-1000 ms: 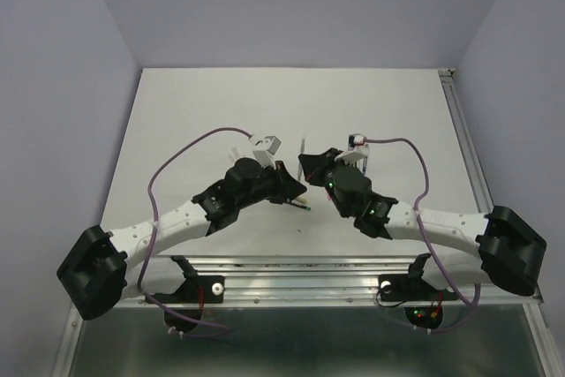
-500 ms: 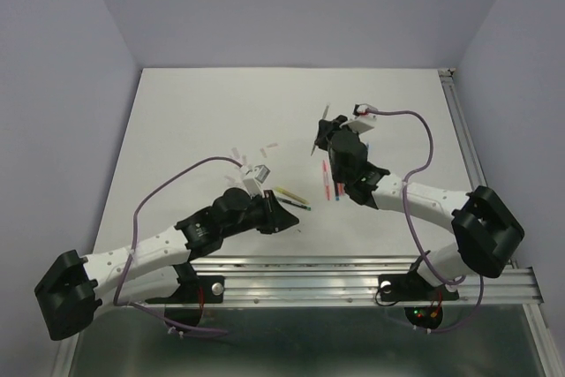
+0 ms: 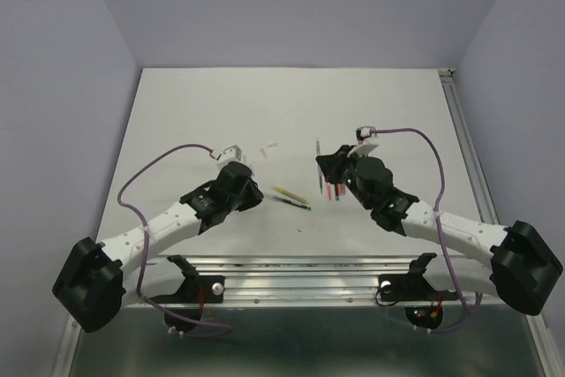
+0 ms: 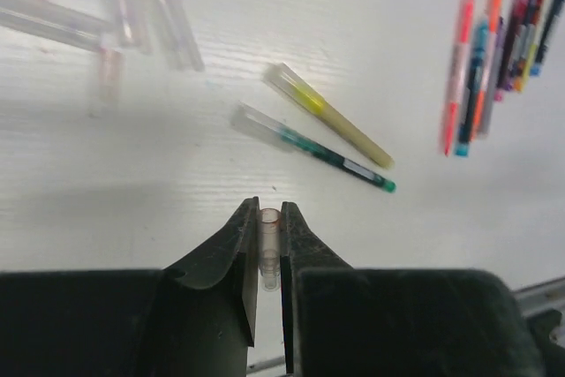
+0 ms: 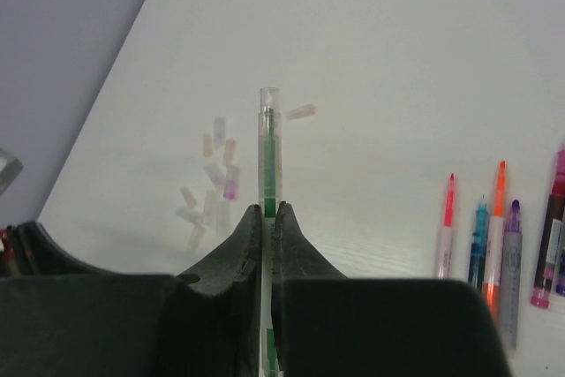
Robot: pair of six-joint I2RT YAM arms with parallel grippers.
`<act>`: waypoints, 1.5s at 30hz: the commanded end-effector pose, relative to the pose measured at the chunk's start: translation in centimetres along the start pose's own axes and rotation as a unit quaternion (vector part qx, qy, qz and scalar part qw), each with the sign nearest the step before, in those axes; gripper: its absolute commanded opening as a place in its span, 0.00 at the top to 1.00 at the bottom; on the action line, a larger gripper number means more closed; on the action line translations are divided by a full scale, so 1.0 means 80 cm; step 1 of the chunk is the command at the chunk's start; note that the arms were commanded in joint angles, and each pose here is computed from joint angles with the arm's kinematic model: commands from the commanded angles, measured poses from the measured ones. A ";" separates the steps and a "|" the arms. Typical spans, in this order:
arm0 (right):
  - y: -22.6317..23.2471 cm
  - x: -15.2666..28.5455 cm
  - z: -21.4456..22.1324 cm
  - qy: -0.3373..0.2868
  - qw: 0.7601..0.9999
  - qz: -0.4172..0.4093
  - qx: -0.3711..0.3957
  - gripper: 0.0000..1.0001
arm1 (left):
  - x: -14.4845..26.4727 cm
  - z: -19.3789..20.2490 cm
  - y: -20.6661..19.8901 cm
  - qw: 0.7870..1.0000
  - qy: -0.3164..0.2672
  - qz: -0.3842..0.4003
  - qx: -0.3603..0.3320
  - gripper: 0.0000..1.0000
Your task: Open the pen caps
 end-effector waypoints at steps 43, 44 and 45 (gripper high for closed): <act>0.038 0.067 0.059 0.117 0.956 -0.255 0.090 0.99 | 0.029 -0.071 -0.058 0.984 -0.007 0.170 -0.053 0.13; 0.040 0.068 0.066 0.130 0.950 -0.269 0.089 0.99 | 0.035 -0.072 -0.066 0.979 -0.015 0.198 -0.048 0.08; 0.045 0.068 0.066 0.129 0.946 -0.282 0.090 0.99 | 0.042 -0.069 -0.073 0.974 -0.008 0.225 -0.038 0.08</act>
Point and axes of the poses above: each gripper's point midway between its finger pads, its own x axis back along the fingers, its own y axis along the line the jaws close on, z = x × y, the point moved 5 cm from there along x, back along the fingers, and after that the axes turned 5 degrees about x, right-handed, at the moved point
